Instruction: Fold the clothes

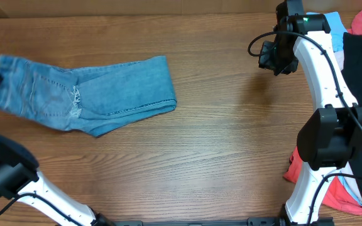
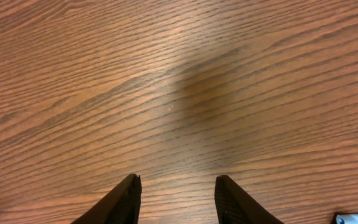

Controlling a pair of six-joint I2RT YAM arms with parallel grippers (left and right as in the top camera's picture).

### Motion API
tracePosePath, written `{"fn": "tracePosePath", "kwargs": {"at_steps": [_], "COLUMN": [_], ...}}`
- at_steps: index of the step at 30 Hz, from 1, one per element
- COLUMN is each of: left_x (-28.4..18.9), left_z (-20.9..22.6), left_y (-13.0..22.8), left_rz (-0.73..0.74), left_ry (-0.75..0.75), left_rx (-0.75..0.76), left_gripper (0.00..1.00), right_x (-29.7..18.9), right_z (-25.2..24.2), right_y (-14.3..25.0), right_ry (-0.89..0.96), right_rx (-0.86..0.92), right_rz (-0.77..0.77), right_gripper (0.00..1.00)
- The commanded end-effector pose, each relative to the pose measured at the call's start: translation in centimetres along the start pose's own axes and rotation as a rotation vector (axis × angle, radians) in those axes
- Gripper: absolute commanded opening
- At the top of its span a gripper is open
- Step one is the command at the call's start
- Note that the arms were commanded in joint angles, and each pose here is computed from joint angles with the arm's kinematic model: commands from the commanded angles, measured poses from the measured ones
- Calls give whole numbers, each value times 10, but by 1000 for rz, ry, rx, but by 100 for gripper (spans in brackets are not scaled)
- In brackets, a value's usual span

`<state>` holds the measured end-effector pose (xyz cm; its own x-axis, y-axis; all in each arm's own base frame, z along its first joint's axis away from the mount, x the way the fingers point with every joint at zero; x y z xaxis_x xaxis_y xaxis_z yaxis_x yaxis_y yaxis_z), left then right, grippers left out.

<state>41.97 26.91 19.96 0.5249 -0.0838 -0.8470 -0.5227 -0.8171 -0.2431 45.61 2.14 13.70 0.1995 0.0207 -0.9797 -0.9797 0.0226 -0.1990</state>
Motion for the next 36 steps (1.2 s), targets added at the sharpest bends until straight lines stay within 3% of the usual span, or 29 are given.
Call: {"fn": "tracePosePath", "kwargs": {"at_steps": [1, 8, 15, 22, 28, 36], "left_x": [-28, -26, -14, -2, 2, 2], "left_z": [-98, -192, -249, -273, -278, -278], "left_y": [26, 91, 156, 197, 208, 210], "left_rz": [23, 146, 240, 255, 246, 251], "left_ry": [240, 395, 435, 379, 340, 338], "left_rx": [148, 290, 413, 504, 514, 515], "left_gripper": [4, 4, 4, 4, 4, 4], "right_x": [-21, -21, -14, 12, 46, 78], "right_z": [1, 5, 20, 72, 130, 181], "right_y": [-5, -4, -5, 7, 28, 56], "right_ry": [-1, -23, -45, -231, -413, -440], "right_rx": [-13, -17, -78, -195, -289, -408], "right_rz": [-51, -49, -46, 17, 52, 57], "right_gripper": [42, 42, 41, 41, 40, 41]}}
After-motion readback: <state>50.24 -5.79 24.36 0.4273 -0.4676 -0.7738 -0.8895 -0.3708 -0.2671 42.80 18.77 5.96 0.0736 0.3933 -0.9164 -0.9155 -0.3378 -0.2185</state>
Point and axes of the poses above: each gripper's point midway between its finger pads, its own x axis out along the fingers, its own z axis along the line the jaws close on, y = z × x, the point moved 1 cm from there along -x, back along the fingers, and after that the axes turned 14 degrees about -x, right-handed, at the moved point
